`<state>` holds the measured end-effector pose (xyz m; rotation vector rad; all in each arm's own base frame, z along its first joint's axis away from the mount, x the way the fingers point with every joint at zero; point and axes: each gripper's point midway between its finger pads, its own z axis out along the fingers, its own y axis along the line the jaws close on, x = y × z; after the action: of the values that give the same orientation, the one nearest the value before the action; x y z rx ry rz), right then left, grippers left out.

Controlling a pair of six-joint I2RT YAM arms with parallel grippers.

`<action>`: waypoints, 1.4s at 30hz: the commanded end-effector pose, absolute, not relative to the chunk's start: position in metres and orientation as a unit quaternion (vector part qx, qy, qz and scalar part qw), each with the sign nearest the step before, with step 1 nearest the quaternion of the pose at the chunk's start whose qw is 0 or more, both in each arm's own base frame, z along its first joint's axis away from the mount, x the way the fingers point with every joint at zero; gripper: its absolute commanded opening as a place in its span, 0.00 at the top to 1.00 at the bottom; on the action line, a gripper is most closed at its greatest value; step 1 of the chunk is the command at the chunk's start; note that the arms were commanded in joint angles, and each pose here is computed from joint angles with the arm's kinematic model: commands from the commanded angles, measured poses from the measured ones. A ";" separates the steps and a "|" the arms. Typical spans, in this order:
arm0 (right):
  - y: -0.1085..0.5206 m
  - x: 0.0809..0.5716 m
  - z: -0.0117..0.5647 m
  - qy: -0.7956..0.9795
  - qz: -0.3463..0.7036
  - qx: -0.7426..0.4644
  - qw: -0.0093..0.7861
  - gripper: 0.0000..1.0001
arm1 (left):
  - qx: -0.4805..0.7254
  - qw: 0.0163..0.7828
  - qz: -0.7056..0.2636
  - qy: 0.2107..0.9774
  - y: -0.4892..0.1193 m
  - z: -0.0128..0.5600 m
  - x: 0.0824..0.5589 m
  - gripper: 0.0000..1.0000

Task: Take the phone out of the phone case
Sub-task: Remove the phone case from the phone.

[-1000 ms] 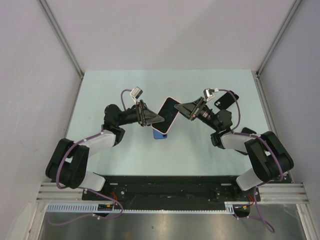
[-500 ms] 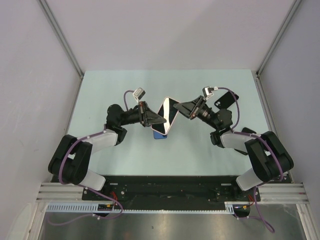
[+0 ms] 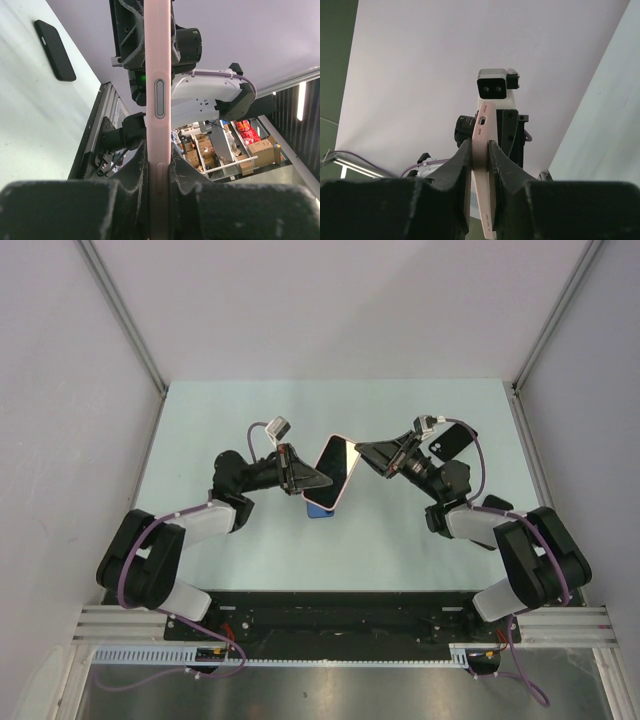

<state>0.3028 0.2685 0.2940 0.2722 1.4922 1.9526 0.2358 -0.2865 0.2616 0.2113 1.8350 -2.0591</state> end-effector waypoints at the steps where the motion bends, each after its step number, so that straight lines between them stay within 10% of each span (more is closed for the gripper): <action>1: 0.255 0.271 0.355 0.468 0.791 0.030 0.393 0.92 | 0.099 0.237 -0.744 0.617 -0.282 0.289 0.234 1.00; 42: 0.294 0.251 0.411 0.367 0.895 0.163 0.193 1.00 | 0.223 0.365 -0.797 0.427 -0.248 0.423 0.160 1.00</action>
<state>0.2899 0.2946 0.3774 0.6647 1.1758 2.3511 0.2180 -0.2672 0.3401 0.1859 1.5914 -2.1244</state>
